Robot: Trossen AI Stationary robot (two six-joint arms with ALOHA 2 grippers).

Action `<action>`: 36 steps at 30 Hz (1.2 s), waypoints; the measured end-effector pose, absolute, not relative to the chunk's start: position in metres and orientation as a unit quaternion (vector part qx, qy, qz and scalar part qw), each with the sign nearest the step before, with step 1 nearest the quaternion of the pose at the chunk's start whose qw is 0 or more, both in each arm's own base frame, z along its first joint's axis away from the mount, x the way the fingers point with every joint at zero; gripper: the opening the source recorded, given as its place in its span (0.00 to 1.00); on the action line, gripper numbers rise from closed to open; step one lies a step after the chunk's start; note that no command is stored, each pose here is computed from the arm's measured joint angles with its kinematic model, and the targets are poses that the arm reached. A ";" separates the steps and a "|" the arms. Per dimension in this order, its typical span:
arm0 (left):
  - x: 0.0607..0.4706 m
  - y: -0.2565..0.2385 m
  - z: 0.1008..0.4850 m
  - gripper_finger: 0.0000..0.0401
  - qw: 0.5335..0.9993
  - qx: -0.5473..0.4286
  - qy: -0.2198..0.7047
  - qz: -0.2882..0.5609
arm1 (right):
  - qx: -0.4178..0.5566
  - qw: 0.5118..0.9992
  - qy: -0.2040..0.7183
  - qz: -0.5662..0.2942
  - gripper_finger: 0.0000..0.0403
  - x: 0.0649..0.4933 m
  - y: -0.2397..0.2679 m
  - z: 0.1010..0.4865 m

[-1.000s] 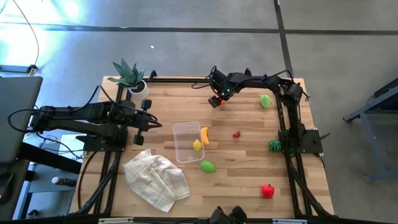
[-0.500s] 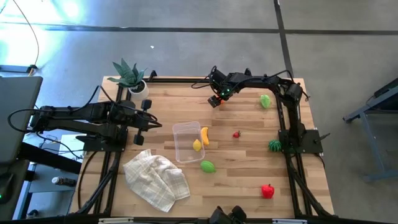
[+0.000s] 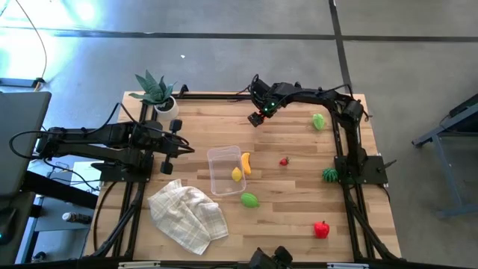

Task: Pick and placing Produce into tupperware
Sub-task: Put the orange pumpkin into the transparent bin

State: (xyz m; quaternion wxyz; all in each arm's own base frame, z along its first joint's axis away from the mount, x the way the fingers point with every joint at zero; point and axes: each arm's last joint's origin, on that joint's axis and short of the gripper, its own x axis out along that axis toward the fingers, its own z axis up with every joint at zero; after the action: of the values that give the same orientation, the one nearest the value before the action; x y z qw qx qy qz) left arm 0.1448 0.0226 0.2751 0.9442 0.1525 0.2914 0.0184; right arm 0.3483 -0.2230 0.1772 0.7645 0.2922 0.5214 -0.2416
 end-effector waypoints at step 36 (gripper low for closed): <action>0.145 0.023 0.275 0.01 0.944 0.153 0.291 0.018 | 0.017 0.880 0.467 0.082 0.59 0.441 -0.028 0.294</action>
State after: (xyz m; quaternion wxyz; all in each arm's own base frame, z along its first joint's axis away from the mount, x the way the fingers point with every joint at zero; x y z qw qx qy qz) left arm 0.1448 0.0226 0.2751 0.9442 0.1526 0.2913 0.0183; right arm 0.4414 -0.0277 0.2942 0.8801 0.0166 0.4675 0.0817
